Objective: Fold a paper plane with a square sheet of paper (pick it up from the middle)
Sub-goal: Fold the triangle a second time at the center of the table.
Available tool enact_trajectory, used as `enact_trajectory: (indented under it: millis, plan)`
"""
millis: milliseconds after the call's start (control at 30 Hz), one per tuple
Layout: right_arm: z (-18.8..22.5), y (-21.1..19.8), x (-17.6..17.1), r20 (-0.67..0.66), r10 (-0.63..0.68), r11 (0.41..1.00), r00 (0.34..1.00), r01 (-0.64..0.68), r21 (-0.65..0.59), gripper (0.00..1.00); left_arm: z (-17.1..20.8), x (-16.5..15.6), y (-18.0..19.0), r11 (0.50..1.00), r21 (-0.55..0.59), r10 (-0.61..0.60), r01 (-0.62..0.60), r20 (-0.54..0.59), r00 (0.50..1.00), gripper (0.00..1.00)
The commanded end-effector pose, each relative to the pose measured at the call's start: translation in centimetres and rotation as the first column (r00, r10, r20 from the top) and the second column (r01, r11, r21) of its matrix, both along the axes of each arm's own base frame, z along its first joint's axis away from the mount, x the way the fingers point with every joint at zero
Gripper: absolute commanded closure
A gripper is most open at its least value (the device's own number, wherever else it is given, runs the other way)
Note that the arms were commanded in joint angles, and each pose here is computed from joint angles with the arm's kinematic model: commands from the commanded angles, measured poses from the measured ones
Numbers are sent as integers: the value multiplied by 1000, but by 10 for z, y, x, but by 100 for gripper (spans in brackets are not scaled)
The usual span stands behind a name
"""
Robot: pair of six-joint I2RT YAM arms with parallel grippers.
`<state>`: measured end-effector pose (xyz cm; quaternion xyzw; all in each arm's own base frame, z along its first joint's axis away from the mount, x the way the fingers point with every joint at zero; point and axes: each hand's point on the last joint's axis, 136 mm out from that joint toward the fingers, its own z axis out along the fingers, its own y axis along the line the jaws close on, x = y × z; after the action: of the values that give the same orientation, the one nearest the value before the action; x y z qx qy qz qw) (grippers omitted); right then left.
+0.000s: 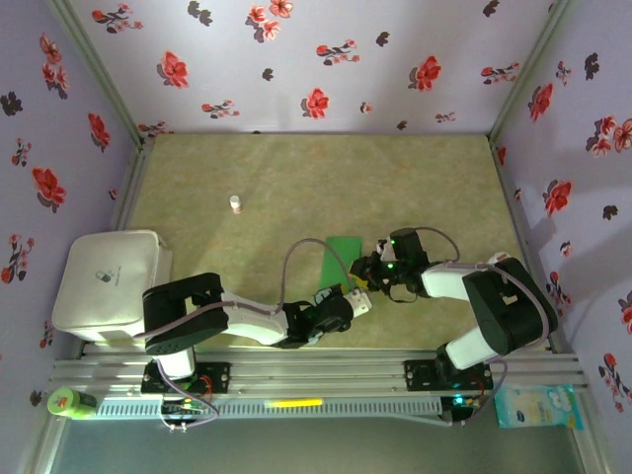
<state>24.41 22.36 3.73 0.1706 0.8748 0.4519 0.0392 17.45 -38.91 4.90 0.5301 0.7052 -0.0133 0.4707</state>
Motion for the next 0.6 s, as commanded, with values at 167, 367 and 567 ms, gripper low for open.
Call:
enact_trajectory:
  millis: [167,367,567]
  plan:
    - [8,-1,8,41,-3,1000,999,3,-19,76,12,0,1,999,-50,23,-22,10,1000,81]
    - [8,-2,8,44,-4,1000,999,5,-28,76,10,-2,0,999,-41,27,-27,-15,1000,94]
    - [6,-21,7,63,-41,988,997,50,-148,63,10,-3,-3,991,-99,60,-86,-245,968,100]
